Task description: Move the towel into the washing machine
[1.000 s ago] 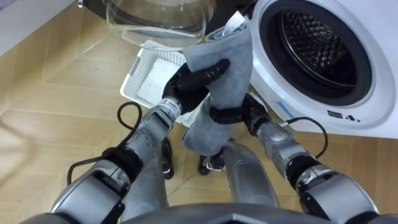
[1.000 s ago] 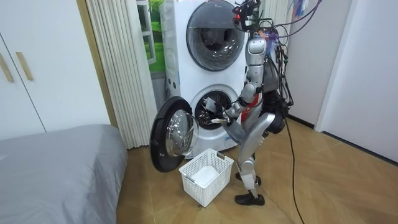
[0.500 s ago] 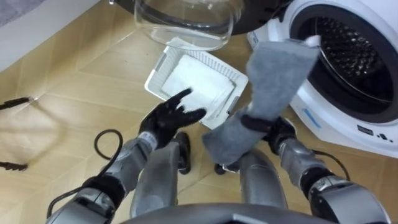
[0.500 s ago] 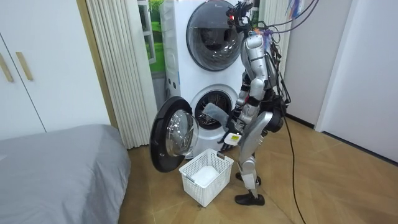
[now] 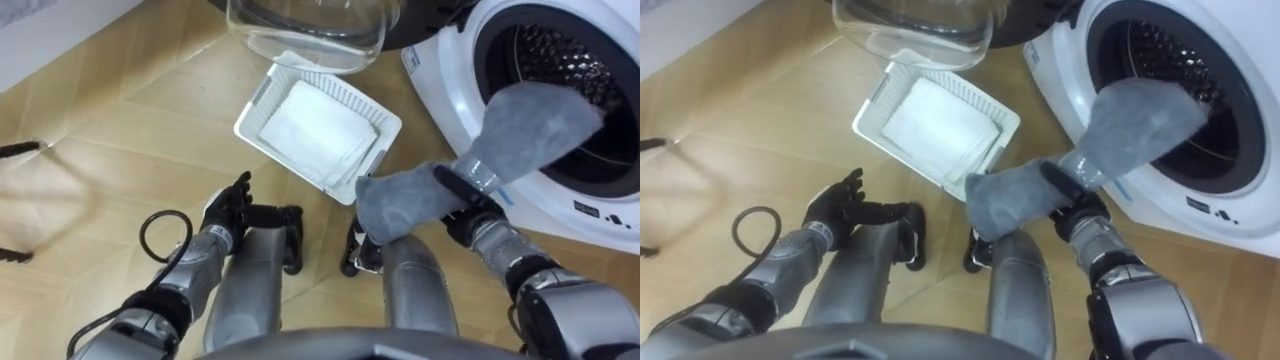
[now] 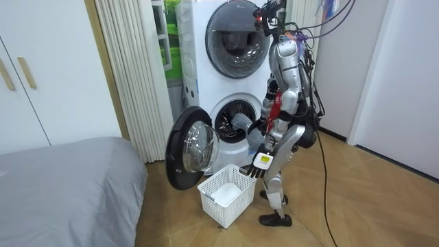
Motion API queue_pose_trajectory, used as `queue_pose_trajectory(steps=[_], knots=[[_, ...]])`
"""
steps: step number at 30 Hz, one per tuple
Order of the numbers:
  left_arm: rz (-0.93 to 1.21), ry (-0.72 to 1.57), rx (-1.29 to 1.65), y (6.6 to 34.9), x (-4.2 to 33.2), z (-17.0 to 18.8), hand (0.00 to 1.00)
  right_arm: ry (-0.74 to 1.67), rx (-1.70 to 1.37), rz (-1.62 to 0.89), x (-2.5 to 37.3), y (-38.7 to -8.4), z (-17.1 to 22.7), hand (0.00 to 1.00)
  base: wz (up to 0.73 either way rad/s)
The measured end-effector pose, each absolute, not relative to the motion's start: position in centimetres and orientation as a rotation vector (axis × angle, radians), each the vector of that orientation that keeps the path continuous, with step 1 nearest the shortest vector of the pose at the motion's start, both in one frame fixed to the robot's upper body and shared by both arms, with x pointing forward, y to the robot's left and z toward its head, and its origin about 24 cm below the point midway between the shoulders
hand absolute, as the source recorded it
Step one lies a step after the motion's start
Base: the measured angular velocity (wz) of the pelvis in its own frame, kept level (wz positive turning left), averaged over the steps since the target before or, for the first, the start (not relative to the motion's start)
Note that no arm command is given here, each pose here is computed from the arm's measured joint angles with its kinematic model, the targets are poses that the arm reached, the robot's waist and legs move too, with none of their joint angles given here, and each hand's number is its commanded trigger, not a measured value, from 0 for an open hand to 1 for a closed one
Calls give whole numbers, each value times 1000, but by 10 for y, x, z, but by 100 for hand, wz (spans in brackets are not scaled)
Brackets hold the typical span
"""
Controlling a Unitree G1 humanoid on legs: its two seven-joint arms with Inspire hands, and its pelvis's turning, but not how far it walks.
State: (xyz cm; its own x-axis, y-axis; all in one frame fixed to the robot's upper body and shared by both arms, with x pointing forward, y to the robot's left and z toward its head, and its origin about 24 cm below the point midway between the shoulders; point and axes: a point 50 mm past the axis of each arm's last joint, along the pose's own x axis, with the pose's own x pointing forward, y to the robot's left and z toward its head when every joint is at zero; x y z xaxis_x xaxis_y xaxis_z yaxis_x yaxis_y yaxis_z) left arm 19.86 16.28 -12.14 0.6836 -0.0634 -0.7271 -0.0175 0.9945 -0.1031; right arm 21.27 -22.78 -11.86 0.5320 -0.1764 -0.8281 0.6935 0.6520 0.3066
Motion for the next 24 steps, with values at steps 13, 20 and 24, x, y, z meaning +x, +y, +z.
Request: queue_pose_trajectory(steps=[13,20,24], knots=[[2,831,-86,171,204,-119,0,767,885,-561,236,-244,-99,100,1],[43,816,-41,184,203,-116,0,591,981,-639,272,-277,-58,100,0],[64,810,-34,184,199,-116,0,408,1128,-700,298,-300,-20,100,0]])
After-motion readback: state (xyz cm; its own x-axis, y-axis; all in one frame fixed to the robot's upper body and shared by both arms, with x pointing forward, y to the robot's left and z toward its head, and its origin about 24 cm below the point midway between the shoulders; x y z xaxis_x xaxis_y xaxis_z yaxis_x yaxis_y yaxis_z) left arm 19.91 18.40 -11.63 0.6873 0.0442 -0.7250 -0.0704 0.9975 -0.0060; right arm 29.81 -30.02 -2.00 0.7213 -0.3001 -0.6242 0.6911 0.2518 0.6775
